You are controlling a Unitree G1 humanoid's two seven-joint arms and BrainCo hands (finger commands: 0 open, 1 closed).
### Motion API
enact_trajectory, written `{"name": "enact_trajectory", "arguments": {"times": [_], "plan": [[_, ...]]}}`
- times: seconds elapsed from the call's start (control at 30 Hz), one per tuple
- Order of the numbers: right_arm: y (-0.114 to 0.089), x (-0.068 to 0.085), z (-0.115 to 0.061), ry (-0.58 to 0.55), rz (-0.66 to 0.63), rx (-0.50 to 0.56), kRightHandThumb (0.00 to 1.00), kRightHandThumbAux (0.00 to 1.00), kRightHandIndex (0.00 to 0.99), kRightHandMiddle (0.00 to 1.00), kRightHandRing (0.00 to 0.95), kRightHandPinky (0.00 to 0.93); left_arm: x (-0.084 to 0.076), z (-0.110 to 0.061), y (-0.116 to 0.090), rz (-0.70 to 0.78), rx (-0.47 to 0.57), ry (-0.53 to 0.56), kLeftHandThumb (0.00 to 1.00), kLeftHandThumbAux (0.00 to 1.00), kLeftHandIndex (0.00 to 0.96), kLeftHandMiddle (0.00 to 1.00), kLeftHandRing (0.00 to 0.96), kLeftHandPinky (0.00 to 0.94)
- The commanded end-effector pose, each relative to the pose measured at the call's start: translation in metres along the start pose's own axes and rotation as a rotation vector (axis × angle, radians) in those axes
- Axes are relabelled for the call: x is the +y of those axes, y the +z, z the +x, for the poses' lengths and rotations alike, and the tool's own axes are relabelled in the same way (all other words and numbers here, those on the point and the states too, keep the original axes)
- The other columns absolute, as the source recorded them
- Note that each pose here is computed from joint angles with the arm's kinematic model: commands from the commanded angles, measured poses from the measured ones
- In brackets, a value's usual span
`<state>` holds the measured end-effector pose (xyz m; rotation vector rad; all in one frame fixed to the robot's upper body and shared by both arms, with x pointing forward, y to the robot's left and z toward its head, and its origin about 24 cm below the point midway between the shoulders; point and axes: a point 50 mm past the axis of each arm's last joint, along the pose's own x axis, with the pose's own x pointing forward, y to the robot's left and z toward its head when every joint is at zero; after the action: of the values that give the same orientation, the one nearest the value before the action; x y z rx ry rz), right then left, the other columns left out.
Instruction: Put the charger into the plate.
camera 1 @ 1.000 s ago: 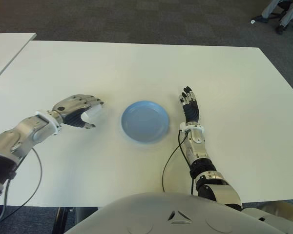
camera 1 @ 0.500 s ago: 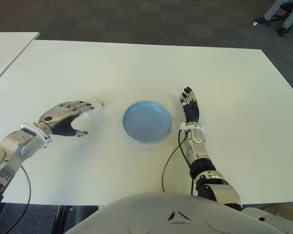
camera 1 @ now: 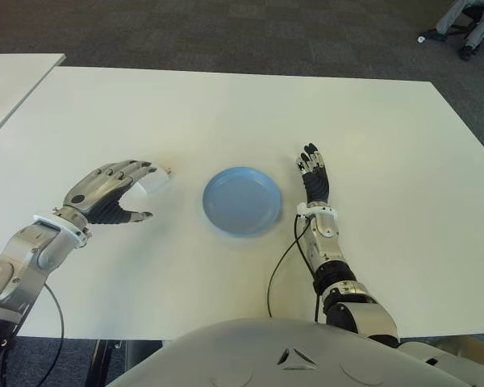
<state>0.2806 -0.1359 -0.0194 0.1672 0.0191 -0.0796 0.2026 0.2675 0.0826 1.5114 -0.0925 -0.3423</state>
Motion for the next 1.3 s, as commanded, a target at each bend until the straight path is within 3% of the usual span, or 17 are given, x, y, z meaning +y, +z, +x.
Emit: {"name": "enact_trajectory", "arguments": {"times": [0.03,0.27,0.47,0.8,1.3], "plan": [[-0.012,0.007,-0.007,-0.011,0.044,0.06,0.0,0.611,0.004,0.071,0.051,0.037,0.0,0.006,0.002,0.01,0.041,0.087,0.039,0.537,0.008,0.027,0.028,0.065],[-0.013,0.008,-0.007,-0.012,0.049,0.063,0.0,0.612,0.004,0.071,0.049,0.04,-0.003,0.025,-0.002,-0.016,0.101,0.189,0.115,0.511,0.001,0.013,0.021,0.068],[-0.014,0.009,-0.007,-0.016,0.052,0.065,0.0,0.596,0.01,0.081,0.058,0.05,-0.008,0.039,-0.003,-0.036,0.158,0.244,0.101,0.468,0.0,0.005,0.017,0.074],[-0.015,0.01,-0.007,-0.019,0.059,0.071,0.0,0.588,0.018,0.087,0.063,0.057,-0.021,0.055,-0.004,-0.086,0.256,0.236,0.092,0.448,0.0,0.0,0.012,0.074],[-0.015,0.011,-0.008,-0.013,0.05,0.064,0.0,0.586,0.018,0.081,0.056,0.049,-0.04,0.071,0.002,-0.113,0.385,0.192,0.17,0.41,0.0,0.0,0.0,0.059]]}}
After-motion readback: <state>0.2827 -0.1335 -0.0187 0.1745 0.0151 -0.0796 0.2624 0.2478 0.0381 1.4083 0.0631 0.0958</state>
